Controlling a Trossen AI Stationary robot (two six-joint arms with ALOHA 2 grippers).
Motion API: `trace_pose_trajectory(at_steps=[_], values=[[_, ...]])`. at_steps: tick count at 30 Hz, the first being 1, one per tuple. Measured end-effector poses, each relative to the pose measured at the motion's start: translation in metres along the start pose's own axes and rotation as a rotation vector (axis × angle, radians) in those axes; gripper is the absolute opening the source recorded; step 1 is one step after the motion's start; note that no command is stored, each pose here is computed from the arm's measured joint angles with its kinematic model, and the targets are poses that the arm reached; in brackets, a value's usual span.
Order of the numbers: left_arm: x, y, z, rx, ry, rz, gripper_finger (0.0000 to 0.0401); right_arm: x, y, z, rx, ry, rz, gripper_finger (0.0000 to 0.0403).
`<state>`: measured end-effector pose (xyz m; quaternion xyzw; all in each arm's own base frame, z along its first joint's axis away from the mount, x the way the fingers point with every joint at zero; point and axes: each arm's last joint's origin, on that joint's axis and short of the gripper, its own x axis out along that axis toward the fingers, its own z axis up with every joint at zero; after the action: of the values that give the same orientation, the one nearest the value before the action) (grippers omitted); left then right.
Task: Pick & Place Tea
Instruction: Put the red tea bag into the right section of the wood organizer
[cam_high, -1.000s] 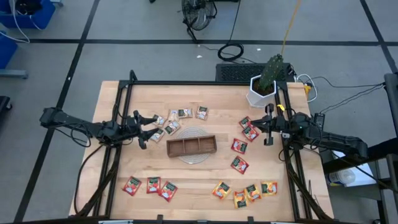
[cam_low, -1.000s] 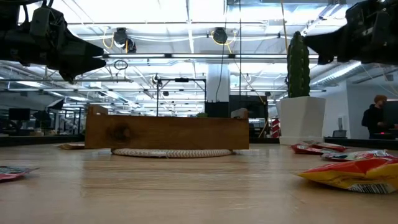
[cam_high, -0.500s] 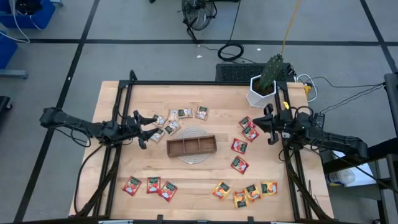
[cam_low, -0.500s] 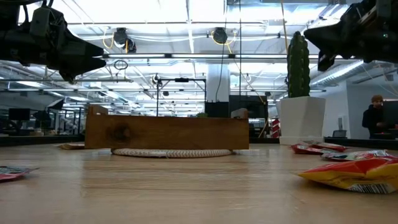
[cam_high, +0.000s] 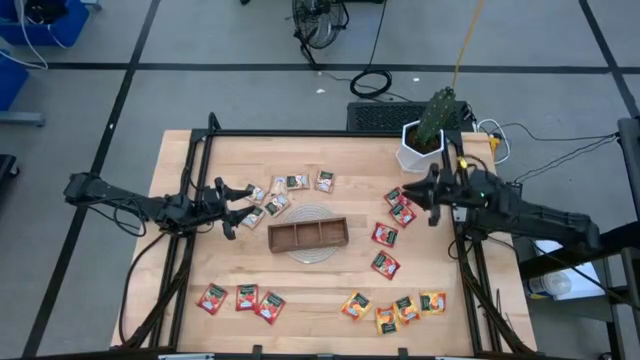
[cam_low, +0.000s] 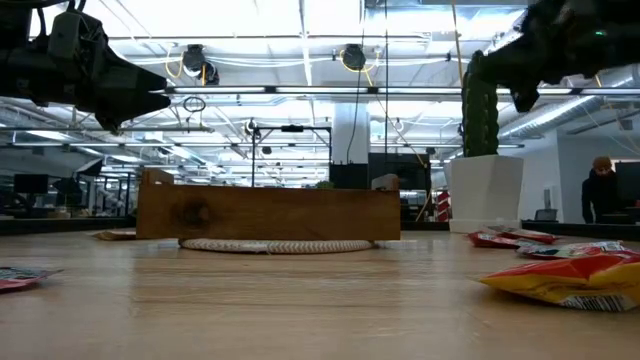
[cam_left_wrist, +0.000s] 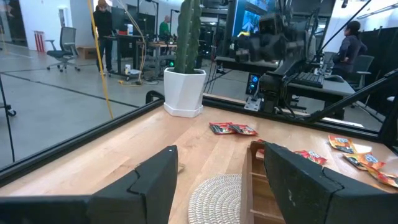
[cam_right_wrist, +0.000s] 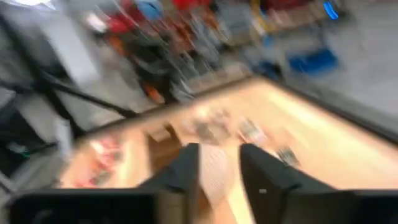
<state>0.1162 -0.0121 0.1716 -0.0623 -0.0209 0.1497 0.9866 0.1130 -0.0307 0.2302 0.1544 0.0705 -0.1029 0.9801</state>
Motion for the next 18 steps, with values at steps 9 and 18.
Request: trace_pose_trajectory(at_steps=[9, 18], values=[[0.000, 0.000, 0.000, -0.001, -0.001, 0.000, 0.0239, 0.059, -0.001, 0.013, 0.139, 0.636, -0.249, 0.0273], [0.000, 0.000, 0.000, -0.001, -0.001, -0.001, 0.0239, 0.087, -0.016, -0.030, 0.363, 1.062, -0.536, 0.0258]])
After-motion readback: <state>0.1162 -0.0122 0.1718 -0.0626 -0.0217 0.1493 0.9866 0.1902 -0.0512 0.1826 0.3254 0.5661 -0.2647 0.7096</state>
